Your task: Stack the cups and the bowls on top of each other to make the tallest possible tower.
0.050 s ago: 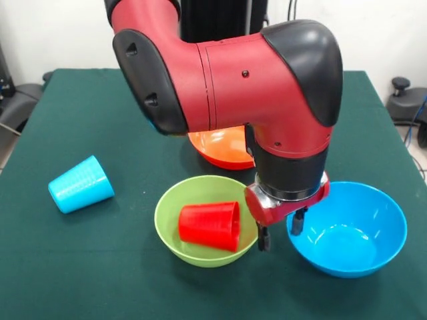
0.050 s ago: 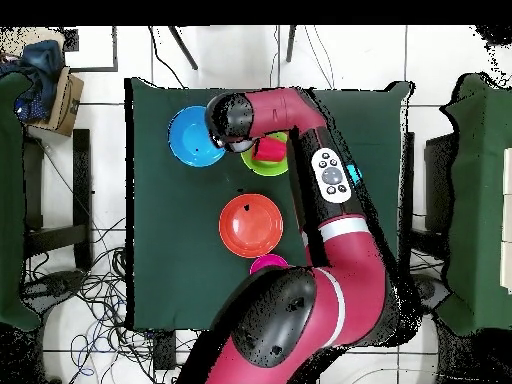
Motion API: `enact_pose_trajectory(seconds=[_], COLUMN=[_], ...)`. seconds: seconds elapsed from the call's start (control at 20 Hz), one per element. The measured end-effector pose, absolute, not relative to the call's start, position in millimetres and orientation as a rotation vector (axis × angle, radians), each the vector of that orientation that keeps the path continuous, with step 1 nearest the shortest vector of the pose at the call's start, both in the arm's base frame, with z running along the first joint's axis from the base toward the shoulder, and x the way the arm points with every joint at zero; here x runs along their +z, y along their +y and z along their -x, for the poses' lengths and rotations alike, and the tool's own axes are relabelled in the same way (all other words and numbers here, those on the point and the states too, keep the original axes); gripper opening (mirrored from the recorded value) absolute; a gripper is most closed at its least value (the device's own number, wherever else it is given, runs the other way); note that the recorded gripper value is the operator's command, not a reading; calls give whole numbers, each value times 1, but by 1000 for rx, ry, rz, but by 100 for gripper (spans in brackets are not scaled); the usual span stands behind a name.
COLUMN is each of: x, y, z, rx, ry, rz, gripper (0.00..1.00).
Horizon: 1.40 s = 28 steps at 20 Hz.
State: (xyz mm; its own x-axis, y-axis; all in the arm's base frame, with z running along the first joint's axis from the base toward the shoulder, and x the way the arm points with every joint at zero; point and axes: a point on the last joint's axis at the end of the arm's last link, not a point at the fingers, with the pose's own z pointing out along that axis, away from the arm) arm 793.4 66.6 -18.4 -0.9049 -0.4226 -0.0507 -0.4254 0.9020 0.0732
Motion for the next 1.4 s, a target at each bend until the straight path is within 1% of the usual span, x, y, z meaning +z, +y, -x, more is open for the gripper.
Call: enact_pose_trajectory(seconds=[0.4,0.6,0.9,1.4], x=[-27,-28,-22,-5], y=[61,58,51,56], z=[-798,-800,-807,-810], rx=[149,239,398,545], ry=[3019,3025,3020,3039], rz=[633,565,442,377], gripper=[100,100,100,100])
